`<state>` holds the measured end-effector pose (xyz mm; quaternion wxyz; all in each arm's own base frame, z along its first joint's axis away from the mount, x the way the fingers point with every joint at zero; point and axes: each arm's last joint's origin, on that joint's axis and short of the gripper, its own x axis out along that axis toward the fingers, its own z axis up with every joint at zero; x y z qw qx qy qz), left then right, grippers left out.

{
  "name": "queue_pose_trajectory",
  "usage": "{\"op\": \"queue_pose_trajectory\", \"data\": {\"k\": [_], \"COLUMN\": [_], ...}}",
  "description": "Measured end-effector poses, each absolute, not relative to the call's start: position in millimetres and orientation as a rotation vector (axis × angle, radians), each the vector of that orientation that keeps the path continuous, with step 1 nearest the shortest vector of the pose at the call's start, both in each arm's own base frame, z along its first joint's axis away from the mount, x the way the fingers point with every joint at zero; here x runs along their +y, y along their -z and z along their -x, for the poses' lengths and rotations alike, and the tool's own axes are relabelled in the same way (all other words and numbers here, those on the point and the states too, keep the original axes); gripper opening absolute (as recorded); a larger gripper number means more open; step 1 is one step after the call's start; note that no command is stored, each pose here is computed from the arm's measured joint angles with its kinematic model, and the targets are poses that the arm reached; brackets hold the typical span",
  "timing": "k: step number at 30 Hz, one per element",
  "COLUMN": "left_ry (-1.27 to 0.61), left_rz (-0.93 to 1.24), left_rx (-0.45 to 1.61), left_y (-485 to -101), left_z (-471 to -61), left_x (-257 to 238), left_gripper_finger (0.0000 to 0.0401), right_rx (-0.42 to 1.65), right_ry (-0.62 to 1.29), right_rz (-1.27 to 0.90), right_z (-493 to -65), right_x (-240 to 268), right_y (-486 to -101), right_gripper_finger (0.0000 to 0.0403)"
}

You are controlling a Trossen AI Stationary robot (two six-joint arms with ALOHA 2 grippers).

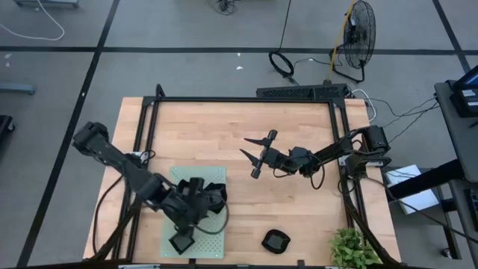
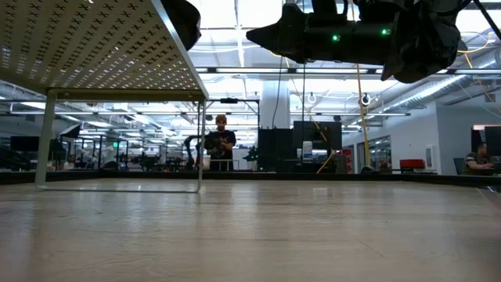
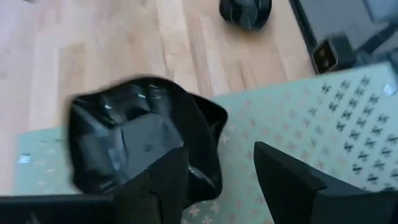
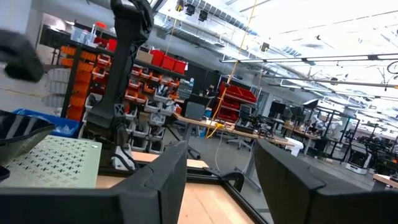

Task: Pick & Place Mini shaped plates
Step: Stack the leaf shaped plate on top of the other leaf shaped plates on the shelf

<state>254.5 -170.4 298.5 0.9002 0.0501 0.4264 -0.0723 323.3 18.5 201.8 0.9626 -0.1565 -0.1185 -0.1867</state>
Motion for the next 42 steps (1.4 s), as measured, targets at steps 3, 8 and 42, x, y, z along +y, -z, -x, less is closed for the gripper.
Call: {"op": "queue_pose_trajectory", "data": {"k": [3, 8, 42], "left_ry": [0.157, 0.148, -0.089], "left_rz": [-0.114, -0.149, -0.404], "left_rx": [0.902, 0.948, 0.749], "left_y": [-289, -276, -287], "left_z": [-263, -270, -290], "left_x": [-177, -181, -159], "left_gripper_finger": [0.0182, 0.0182, 0.0182], "right_rx": [-0.24, -0.241, -0.235], "right_ry": [0.378, 0.378, 0.376], "right_rz": [0.317, 0.317, 0.314], "right_z": [-323, -323, -324], "right_x": [19, 18, 19], "right_y": [-202, -202, -201], "right_gripper_finger": [0.0176, 0.0173, 0.0172]}}
